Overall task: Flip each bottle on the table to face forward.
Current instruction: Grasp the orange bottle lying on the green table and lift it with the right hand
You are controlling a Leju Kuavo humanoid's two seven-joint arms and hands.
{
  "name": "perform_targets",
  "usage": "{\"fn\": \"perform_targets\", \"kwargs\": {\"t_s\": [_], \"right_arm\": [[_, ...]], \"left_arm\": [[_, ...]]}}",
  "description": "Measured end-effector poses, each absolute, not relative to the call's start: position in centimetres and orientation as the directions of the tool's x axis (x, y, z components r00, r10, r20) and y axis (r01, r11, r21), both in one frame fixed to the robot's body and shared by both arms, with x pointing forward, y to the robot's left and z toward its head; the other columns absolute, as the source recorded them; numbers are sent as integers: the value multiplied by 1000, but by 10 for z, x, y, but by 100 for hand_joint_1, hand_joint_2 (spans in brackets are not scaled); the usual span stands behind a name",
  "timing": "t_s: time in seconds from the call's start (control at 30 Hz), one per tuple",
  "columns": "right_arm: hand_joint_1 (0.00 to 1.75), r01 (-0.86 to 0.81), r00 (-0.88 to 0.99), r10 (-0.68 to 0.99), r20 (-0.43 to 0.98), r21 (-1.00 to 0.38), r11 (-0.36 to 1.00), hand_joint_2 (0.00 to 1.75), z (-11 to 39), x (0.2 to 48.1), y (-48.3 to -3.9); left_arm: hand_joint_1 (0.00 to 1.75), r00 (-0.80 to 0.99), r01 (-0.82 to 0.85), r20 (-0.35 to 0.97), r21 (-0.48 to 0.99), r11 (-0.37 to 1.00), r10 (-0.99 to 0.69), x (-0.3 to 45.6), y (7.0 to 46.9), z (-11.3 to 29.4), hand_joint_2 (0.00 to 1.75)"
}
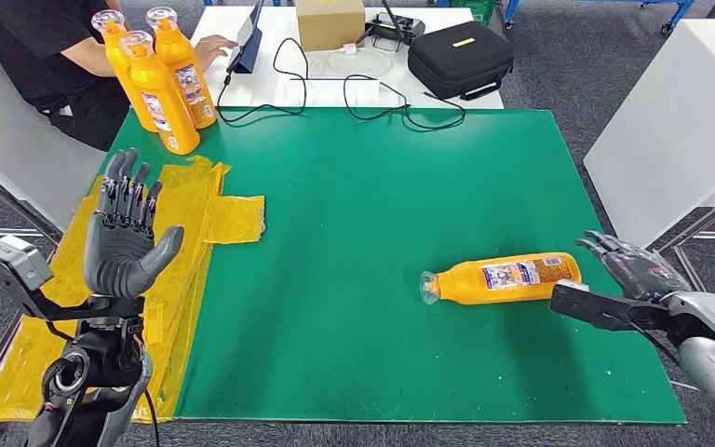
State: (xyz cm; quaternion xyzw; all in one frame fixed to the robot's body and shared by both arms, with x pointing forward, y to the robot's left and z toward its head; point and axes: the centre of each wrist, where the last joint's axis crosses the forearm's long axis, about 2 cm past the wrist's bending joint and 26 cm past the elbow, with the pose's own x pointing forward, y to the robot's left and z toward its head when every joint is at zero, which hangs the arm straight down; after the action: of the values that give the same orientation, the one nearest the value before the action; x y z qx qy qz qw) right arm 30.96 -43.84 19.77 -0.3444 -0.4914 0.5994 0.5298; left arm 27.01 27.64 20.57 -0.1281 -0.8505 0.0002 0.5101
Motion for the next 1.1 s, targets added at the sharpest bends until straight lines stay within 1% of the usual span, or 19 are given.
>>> {"fn": "perform_targets", "kwargs": {"t_s": [0.33,0.57,1.1], "right_arm": [[0,-322,-195,975,102,-946,35,175,193,324,-440],[0,-355,-211,971,111,-935,30,175,185,338,-430],[0,-410,-218,968,120,-912,20,175,163,347,-412]], "left_arm": [[0,-438,231,869,-139,963,230,274,274,205,175],[0,-419,252,870,-163,954,259,275,271,204,175],[0,-395,268,879,-170,948,269,276,272,199,175]]}}
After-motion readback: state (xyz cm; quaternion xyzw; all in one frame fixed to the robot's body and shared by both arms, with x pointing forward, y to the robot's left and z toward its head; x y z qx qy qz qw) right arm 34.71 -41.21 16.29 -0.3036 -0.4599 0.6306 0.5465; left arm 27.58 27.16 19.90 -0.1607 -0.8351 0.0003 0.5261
